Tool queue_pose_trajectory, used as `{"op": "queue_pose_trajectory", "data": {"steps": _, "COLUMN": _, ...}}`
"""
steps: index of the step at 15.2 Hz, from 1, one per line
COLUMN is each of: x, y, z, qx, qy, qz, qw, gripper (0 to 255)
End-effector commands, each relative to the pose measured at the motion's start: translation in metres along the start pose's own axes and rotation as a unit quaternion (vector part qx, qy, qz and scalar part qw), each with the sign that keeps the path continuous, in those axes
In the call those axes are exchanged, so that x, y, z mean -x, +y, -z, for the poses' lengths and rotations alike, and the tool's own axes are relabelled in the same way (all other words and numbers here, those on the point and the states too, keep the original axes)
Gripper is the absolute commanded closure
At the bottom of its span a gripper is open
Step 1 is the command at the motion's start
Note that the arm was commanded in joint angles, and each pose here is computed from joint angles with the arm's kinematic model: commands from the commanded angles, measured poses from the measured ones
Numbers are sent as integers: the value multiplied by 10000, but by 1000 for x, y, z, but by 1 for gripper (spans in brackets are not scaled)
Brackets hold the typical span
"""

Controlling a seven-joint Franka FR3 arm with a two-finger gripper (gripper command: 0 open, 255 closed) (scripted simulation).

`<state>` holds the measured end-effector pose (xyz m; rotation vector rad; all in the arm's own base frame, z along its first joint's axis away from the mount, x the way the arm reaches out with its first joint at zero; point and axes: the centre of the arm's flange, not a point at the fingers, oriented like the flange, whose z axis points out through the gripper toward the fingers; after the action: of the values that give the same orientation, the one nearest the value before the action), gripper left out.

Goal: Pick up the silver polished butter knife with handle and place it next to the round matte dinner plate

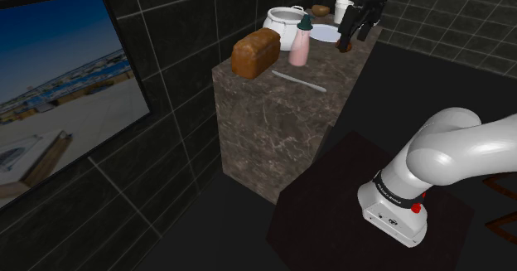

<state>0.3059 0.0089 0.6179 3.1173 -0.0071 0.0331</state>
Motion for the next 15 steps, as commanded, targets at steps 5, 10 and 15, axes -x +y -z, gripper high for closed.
{"op": "queue_pose_trajectory", "data": {"steps": 5, "x": -31, "y": 25, "z": -37, "qx": -18, "qy": -55, "qz": 241, "qw": 9997, "gripper": 0}}
{"op": "queue_pose_trajectory", "data": {"steps": 10, "x": -71, "y": 53, "z": -83, "qx": -40, "qy": -124, "qz": 543, "qw": 9984, "gripper": 0}}
{"op": "queue_pose_trajectory", "data": {"steps": 15, "x": -112, "y": 79, "z": -130, "qx": -61, "qy": -193, "qz": 844, "qw": 9962, "gripper": 0}}
